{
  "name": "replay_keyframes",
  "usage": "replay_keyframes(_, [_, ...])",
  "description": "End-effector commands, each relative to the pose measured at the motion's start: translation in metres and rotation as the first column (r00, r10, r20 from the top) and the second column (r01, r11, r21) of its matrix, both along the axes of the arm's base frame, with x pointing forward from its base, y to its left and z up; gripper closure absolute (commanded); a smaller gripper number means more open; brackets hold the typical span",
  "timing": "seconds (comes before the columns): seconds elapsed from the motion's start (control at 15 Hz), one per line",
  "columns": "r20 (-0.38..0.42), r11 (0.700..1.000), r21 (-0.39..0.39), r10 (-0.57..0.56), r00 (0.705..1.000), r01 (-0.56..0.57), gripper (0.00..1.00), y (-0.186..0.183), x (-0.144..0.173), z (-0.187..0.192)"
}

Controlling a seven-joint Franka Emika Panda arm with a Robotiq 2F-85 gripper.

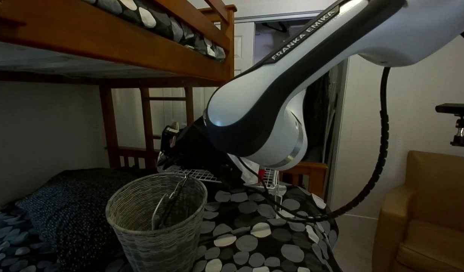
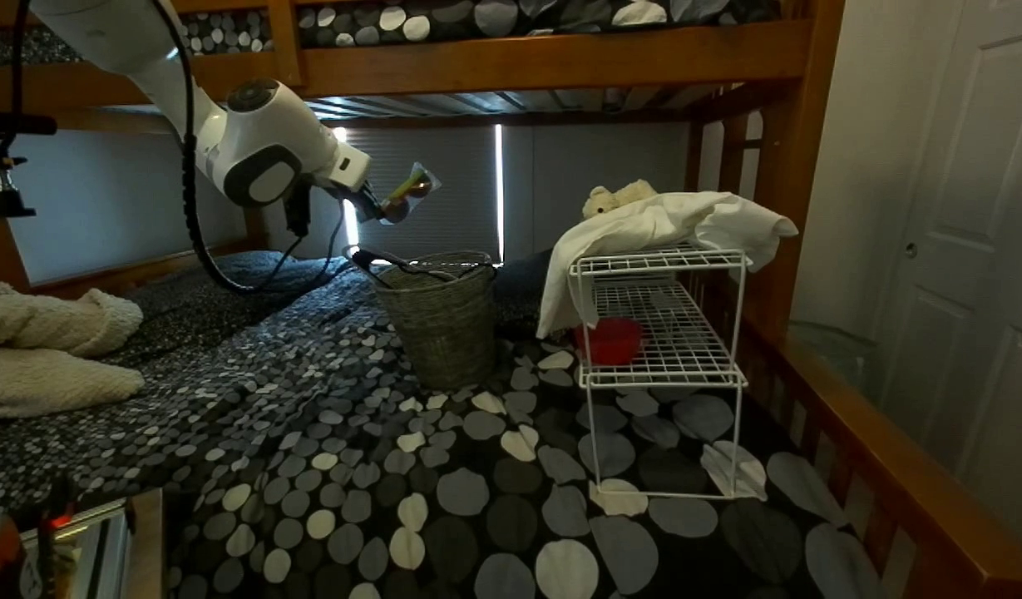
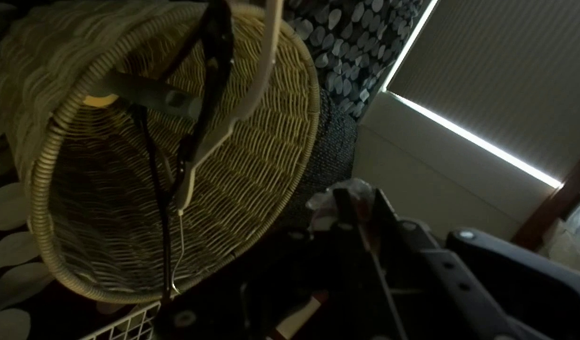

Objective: Put the glasses in the basket

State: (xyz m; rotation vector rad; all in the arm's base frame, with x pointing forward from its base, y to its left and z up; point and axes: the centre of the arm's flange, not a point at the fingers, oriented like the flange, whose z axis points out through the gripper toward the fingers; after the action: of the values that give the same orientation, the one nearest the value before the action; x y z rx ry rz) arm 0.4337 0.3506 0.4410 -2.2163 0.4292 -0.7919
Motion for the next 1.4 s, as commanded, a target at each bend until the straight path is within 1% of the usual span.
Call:
replay_keyframes(0.0, [0.041,0.997,0.073,-0.041,0.998,0.038,0.97,0.009,0.023,-0.002])
replay_keyframes(0.07, [0.032,0.995,0.070,-0.069,0.997,0.066,0.97,0.008,0.032,-0.003])
replay_keyframes(0.13, [0.009,0.994,0.079,-0.080,0.997,0.079,0.76,0.008,0.040,-0.008])
replay_keyframes(0.2, [-0.009,0.993,0.075,-0.087,0.996,0.087,0.63,0.006,0.044,-0.013])
replay_keyframes(0.53, [-0.053,0.991,0.069,-0.110,0.993,0.114,0.27,-0.001,0.057,-0.027])
replay_keyframes(0.67, [-0.056,0.991,0.059,-0.119,0.991,0.122,0.11,-0.005,0.055,-0.025])
replay_keyframes(0.73, [-0.044,0.989,0.062,-0.128,0.991,0.131,0.05,-0.009,0.050,-0.019])
replay_keyframes(0.8, [-0.033,0.988,0.070,-0.136,0.990,0.138,0.00,-0.012,0.048,-0.015])
replay_keyframes(0.87, [-0.018,0.980,0.072,-0.182,0.983,0.183,0.00,-0.023,0.043,-0.003])
replay_keyframes(0.93, [-0.007,0.973,0.047,-0.224,0.975,0.224,0.00,-0.032,0.043,0.004])
replay_keyframes(1.0, [0.003,0.954,0.037,-0.297,0.955,0.297,0.00,-0.063,0.040,0.016])
replay_keyframes(1.07, [0.004,0.937,0.049,-0.345,0.939,0.345,0.00,-0.087,0.036,0.023])
replay_keyframes(1.13, [0.009,0.919,0.036,-0.394,0.919,0.393,0.00,-0.114,0.035,0.032])
replay_keyframes(1.2, [0.016,0.896,0.027,-0.444,0.896,0.443,0.00,-0.138,0.026,0.035])
replay_keyframes(1.33, [0.030,0.837,0.027,-0.547,0.837,0.546,0.00,-0.184,0.012,0.044])
